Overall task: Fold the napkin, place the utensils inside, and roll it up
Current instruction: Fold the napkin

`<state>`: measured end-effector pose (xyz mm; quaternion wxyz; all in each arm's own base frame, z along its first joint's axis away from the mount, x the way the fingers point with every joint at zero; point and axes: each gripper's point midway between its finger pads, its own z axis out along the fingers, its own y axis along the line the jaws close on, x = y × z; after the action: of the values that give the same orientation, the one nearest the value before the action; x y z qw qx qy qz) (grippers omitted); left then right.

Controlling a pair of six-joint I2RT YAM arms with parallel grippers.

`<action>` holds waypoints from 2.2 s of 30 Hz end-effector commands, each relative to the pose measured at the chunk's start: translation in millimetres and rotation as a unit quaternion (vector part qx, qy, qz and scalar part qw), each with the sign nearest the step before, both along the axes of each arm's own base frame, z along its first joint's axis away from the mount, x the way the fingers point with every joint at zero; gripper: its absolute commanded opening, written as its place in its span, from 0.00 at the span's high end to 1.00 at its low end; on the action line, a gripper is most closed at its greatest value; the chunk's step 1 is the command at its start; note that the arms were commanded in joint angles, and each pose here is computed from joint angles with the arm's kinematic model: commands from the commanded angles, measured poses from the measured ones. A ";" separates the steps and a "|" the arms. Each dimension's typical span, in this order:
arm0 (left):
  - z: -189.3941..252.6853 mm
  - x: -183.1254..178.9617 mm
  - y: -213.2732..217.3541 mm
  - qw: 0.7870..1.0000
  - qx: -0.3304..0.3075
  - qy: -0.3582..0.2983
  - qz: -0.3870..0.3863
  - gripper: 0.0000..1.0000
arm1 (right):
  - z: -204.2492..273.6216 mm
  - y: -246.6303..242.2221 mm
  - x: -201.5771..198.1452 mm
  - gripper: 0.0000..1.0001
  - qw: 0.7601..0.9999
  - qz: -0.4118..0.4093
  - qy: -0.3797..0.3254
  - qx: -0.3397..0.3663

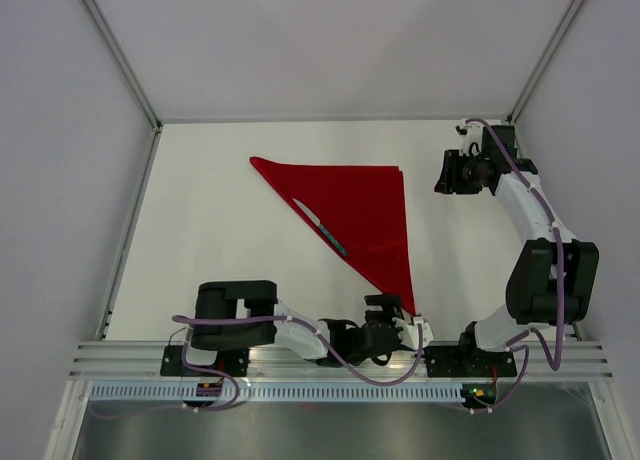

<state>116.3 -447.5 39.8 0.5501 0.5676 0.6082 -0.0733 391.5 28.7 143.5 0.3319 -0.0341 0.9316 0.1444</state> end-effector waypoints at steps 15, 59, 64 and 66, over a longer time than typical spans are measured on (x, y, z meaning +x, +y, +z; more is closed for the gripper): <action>-22.3 -14.3 -36.4 0.999 0.007 0.014 -0.046 0.39 | 14.5 0.1 3.8 0.50 1.000 0.001 -0.030 0.000; 15.3 -8.6 -56.1 0.991 -0.075 0.105 -0.046 0.98 | 6.8 2.4 1.2 0.51 1.000 0.005 -0.019 0.006; 39.0 14.9 -52.5 0.979 -0.127 0.159 -0.011 0.98 | 6.4 2.9 1.2 0.51 1.000 0.006 -0.018 0.007; 45.0 21.6 -50.4 0.971 -0.149 0.186 0.005 0.98 | 6.6 3.1 1.1 0.51 1.000 0.007 -0.019 0.008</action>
<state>131.2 -494.0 54.5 0.5108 0.5195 0.6559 -0.1976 390.3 29.7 139.9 0.3310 -0.0348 0.9315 0.1470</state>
